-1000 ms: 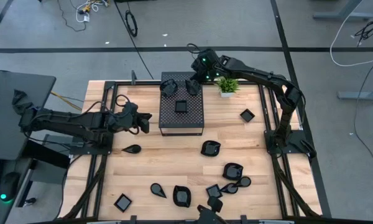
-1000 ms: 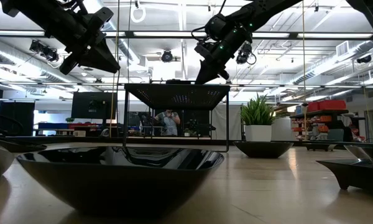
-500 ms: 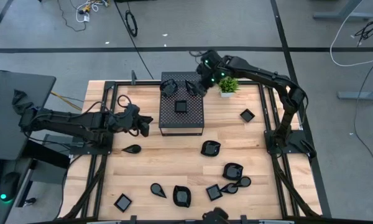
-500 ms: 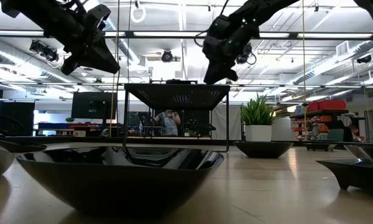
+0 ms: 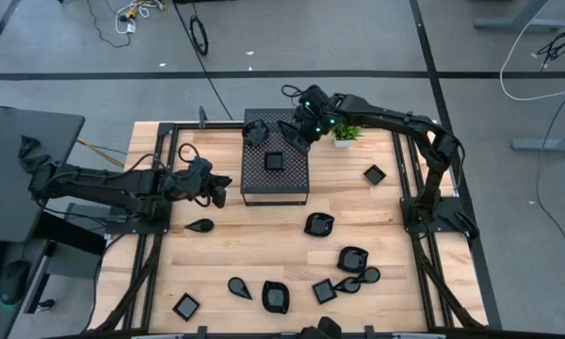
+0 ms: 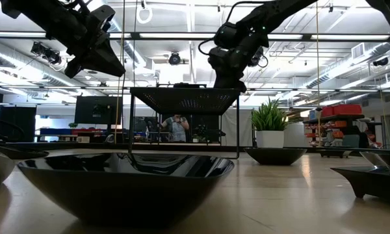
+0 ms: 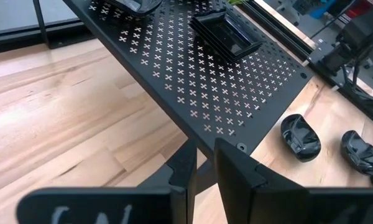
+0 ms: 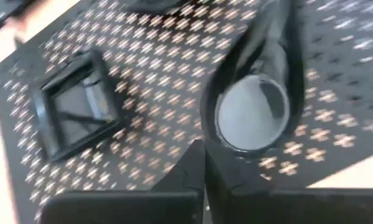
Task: Pick & Place Mini shaped plates
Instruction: Adjust the stack of drop shaped plate on the shelf
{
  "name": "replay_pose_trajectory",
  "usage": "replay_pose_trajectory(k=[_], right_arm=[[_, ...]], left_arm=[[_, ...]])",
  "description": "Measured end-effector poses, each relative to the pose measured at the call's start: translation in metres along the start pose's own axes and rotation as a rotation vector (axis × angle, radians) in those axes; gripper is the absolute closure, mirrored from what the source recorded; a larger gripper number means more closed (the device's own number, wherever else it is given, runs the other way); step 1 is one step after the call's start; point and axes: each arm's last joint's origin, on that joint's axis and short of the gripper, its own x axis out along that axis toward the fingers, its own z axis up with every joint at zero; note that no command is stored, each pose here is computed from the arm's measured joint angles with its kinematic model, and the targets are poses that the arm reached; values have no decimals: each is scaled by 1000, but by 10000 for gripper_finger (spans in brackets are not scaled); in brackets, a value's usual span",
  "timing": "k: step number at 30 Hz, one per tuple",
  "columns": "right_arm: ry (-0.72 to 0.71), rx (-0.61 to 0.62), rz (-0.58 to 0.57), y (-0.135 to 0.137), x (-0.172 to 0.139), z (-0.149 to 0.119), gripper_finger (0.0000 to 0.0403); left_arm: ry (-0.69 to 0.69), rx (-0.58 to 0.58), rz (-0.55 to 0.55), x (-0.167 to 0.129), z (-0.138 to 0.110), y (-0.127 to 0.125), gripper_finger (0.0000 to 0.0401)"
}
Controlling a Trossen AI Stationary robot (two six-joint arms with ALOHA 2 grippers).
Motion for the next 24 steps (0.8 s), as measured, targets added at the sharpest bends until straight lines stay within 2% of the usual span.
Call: replay_pose_trajectory(k=[7,11,15,19,24], right_arm=[[-65,-16,-8,2,-1,5,397],[-152,-31,-8,7,-18,12,400],[-207,70,-146,-4,-29,15,398],[-183,162,-268,-21,-30,11,400],[-136,192,-251,-26,-21,8,400]], left_arm=[[1,0,-2,0,0,0,341],[13,0,-14,0,0,0,341],[12,0,-15,0,0,-1,341],[12,-1,-15,0,0,-1,341],[12,-5,-15,0,0,-1,341]])
